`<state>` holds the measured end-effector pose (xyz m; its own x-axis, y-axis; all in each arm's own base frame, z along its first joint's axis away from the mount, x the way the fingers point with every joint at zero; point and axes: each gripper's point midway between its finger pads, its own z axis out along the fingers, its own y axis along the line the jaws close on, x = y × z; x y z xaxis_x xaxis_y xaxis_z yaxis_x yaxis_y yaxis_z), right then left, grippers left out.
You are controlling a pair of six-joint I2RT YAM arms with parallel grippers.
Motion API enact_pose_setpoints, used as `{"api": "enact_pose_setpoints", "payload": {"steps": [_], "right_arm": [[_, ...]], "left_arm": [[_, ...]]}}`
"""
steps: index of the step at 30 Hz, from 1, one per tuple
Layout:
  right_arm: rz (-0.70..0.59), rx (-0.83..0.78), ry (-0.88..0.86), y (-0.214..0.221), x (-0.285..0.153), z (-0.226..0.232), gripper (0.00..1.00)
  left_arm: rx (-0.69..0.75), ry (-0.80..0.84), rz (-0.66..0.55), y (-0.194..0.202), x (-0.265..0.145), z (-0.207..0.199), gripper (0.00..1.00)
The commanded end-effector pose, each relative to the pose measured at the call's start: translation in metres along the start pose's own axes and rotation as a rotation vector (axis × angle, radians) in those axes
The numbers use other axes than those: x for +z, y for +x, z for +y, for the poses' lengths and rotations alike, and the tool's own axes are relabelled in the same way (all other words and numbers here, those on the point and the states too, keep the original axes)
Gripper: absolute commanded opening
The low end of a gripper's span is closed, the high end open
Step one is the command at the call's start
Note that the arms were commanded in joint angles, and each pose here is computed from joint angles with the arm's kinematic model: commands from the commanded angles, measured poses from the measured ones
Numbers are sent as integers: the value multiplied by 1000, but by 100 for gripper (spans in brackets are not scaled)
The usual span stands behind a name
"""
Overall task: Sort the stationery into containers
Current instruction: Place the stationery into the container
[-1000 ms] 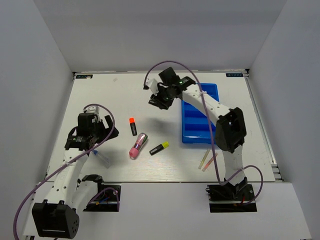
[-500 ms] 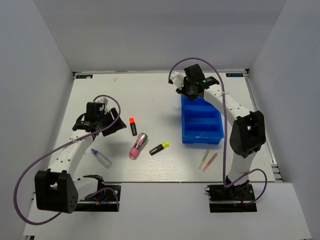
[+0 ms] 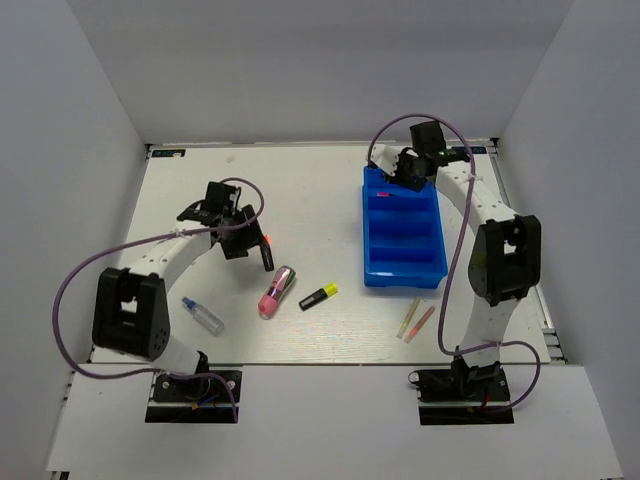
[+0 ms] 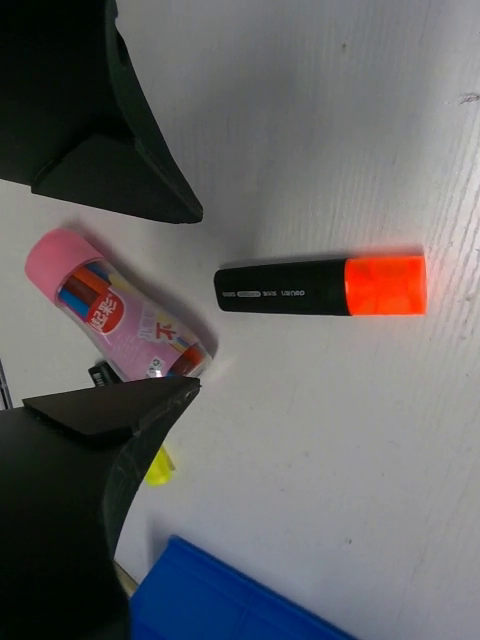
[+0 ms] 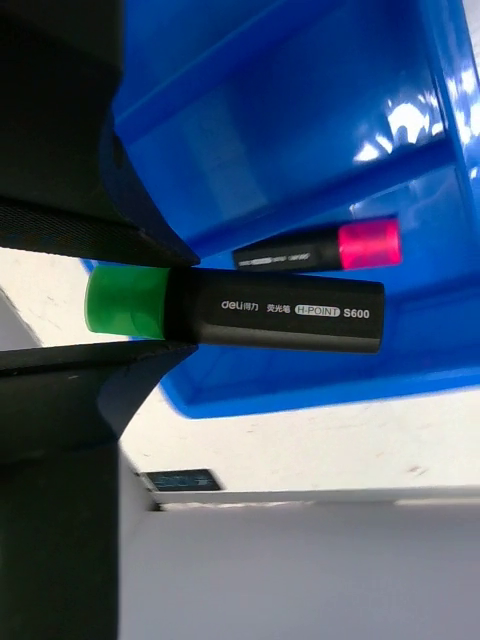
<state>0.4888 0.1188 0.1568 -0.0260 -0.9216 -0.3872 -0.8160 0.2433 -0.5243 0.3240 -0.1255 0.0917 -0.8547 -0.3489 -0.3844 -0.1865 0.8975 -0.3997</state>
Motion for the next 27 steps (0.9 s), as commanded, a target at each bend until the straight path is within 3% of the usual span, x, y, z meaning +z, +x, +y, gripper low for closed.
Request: {"api": "enact_pose_setpoints", "payload": {"steps": [1,13,14,16,17,19,22,24,25,27], "right_arm": [[-102,-132,-34,-9,15,-9,0],[-82,-164,19,10,56,-40,0],[-80,-162,17,11,57,-39,5],[-72,-152,7,15,58,-36,27],[-68,-139,13,15,58,-36,51],[-70,-118,4,17,56,-32,88],[-94,-78,-2,14,49,-28,90],[-121,-44,13,7,34,-31,87],[-135,3,3,8,32,-27,84],[-189,69,23,-6,10,-32,70]], "left_arm": [[6,-51,7,-3,4,-4,74],[32,-96,17,-5,22,-8,81],[42,-110,26,-3,26,-6,81],[54,-119,29,-5,28,-8,81],[69,-122,24,-8,28,-11,81],[73,-146,51,-3,34,-6,81],[88,-161,69,1,40,-6,80],[100,-190,72,2,43,-4,78],[111,-207,68,2,44,-3,77],[124,-243,64,3,46,0,74]]}}
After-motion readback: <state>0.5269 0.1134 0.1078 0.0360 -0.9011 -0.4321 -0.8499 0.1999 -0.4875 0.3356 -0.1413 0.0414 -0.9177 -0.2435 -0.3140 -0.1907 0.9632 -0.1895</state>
